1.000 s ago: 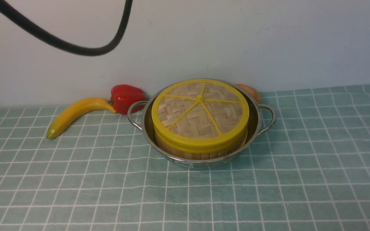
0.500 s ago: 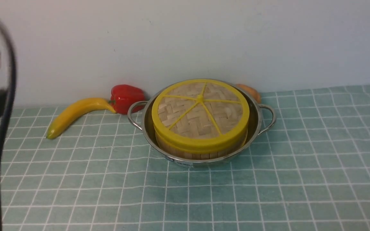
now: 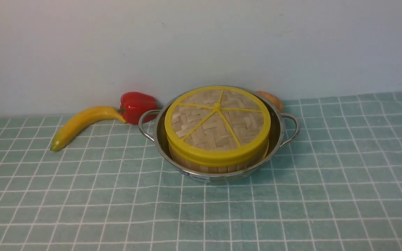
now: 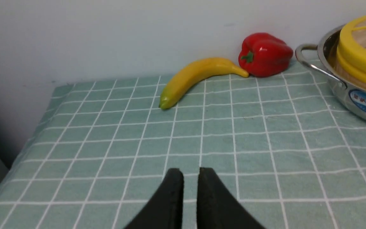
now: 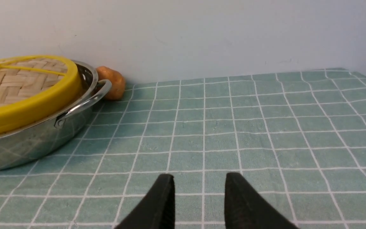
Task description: Place the steamer in the pot on the blue tablecloth, and put the lid on the steamer.
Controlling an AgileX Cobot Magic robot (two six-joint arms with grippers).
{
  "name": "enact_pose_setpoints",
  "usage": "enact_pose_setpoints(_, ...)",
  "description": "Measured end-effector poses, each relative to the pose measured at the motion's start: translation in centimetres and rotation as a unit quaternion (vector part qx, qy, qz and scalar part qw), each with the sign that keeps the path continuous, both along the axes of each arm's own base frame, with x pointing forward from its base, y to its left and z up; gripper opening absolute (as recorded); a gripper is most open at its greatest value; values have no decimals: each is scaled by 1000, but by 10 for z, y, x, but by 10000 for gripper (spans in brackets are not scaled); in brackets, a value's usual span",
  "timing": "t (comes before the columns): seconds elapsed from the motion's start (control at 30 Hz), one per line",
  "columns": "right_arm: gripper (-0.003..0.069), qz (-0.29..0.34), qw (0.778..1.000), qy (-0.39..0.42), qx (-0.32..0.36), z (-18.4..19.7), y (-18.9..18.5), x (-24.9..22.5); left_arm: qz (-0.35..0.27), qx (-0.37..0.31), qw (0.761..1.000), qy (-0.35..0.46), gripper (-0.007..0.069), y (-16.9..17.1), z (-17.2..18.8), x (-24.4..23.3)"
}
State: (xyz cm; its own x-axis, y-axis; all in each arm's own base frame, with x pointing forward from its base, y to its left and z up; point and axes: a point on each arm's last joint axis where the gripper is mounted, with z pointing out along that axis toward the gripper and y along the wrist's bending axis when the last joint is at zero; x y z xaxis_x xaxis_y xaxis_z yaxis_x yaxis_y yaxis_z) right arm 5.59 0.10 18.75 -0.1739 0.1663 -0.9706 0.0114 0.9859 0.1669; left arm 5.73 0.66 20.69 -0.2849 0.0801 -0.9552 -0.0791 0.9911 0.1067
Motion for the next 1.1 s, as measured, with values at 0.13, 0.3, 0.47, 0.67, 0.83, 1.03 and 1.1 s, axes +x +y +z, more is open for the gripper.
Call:
enact_pose_setpoints(0.13,243,0,1000,0,0,0,0,0,4,5,1000,-2,85,0,-12,-6)
enact_pose_setpoints(0.3,243,0,1000,-1,0,0,0,0,5,10,1000,11,96,1,-20,-7)
enact_pose_setpoints(0.47,243,0,1000,-1,0,0,0,0,6,11,1000,26,104,1,-33,-6)
enact_pose_setpoints(0.67,243,0,1000,-1,0,0,0,0,5,13,1000,19,115,1,-32,-5)
enact_pose_setpoints(0.83,243,0,1000,-1,0,0,0,0,5,13,1000,18,120,1,-31,-5)
enact_pose_setpoints(1.03,244,0,1000,-1,0,0,0,0,4,15,1000,18,129,1,-31,-5)
enact_pose_setpoints(1.1,243,0,1000,-1,0,0,0,0,4,15,1000,18,136,1,-31,-5)
